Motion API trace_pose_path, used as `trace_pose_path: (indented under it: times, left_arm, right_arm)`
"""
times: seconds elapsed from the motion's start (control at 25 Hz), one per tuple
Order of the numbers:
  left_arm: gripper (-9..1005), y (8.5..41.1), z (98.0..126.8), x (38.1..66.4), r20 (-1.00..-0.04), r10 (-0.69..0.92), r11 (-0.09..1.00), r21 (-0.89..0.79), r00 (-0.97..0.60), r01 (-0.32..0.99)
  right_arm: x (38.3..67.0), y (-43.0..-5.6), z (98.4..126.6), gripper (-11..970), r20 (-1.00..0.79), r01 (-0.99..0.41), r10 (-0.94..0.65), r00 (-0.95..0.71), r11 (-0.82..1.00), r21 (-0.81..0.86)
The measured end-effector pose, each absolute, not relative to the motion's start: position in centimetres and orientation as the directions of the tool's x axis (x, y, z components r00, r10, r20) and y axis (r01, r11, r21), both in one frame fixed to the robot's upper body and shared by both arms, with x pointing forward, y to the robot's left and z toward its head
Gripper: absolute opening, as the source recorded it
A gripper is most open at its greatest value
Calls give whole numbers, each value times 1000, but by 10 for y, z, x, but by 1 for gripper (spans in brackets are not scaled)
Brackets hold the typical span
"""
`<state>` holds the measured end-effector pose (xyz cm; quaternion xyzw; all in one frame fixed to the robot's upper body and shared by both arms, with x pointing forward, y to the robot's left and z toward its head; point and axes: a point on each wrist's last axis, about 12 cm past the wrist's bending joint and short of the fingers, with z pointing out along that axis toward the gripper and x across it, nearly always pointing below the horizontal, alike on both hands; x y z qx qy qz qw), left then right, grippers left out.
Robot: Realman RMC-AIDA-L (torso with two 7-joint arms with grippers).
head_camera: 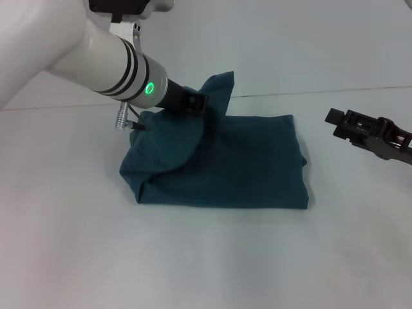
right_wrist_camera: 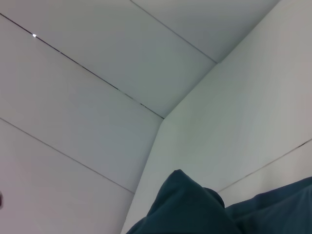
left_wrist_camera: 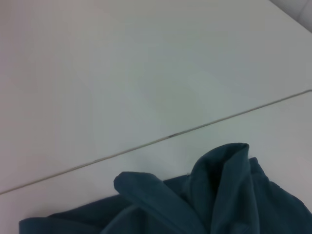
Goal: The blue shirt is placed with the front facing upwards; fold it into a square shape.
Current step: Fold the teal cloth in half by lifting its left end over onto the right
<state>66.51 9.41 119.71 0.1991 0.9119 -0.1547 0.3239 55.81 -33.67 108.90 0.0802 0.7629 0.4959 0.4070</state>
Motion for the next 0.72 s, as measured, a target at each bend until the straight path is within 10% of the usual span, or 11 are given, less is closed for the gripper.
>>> trace_pose_path:
  times: [0.72]
  left_arm:
    - [79,116,1190,678,-651,70,892,-298,-756,339]
  right_arm:
    - [558,-336,1089,698,-539,-281,527,-657,493,824]
